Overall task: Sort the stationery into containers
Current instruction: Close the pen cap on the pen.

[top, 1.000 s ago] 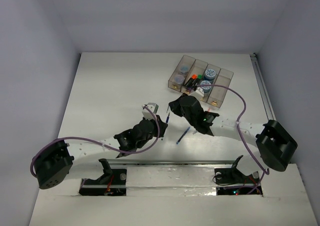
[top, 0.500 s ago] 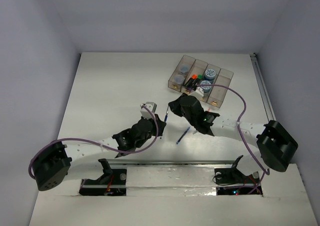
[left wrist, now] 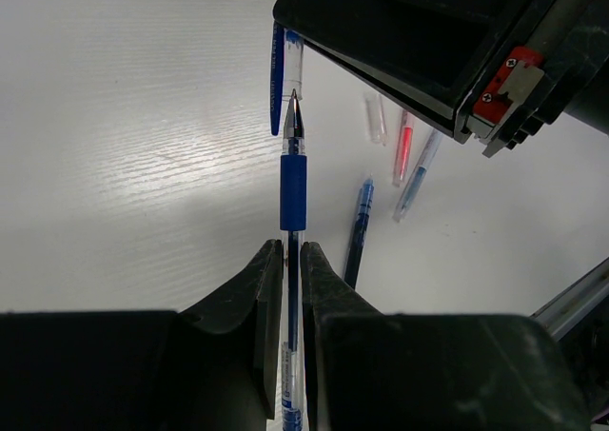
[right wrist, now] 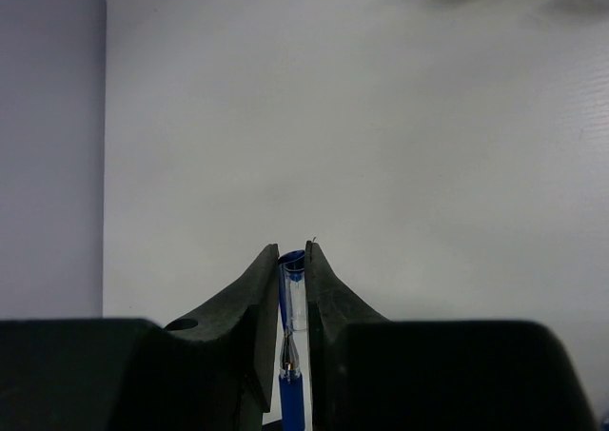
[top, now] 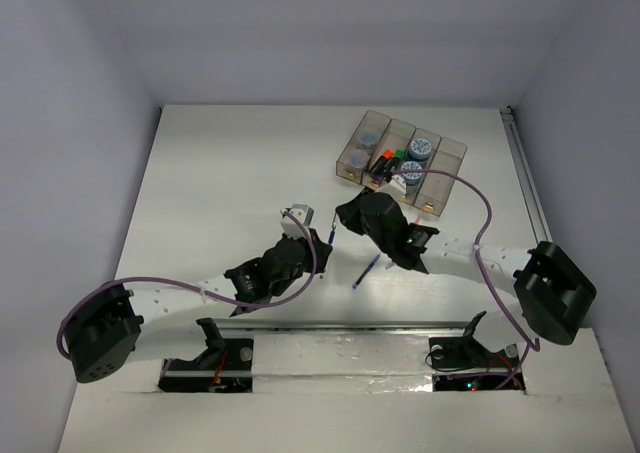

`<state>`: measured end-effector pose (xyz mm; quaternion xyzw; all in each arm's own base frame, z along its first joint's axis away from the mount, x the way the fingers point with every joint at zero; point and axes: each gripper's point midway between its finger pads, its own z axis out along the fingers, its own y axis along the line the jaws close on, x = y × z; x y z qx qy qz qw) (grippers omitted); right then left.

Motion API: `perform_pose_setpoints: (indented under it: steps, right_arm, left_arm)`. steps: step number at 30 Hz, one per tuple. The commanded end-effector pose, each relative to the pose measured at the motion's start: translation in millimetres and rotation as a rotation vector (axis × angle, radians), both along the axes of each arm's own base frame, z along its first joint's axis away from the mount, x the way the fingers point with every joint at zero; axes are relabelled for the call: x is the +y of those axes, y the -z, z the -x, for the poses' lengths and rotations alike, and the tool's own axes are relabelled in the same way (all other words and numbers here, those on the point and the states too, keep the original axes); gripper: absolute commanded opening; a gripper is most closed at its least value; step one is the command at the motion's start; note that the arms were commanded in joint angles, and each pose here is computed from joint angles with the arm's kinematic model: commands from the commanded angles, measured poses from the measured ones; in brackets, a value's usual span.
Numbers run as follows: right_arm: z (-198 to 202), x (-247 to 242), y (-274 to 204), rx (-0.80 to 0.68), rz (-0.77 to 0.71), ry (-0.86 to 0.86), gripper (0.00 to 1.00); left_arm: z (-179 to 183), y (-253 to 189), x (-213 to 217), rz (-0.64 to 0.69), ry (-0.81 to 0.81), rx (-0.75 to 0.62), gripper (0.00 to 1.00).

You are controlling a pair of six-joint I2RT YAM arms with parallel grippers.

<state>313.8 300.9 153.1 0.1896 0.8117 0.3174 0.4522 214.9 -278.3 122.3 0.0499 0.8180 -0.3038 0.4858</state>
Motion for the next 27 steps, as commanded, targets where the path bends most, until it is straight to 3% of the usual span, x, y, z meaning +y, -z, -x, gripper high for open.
perform_pose_setpoints:
  steps: [1,27]
  right_arm:
    - [-2.9,1.6,-28.5,-0.071,-0.049,0.014,0.00]
    - [-6.2,1.4,-29.1,-0.078,0.003,0.009,0.00]
  left_arm:
    - [-4.8,-20.3,-2.7,0.047,-0.006,-0.038,0.00]
    - [-2.5,-26.9,-5.8,0.047,0.024,-0.050,0.00]
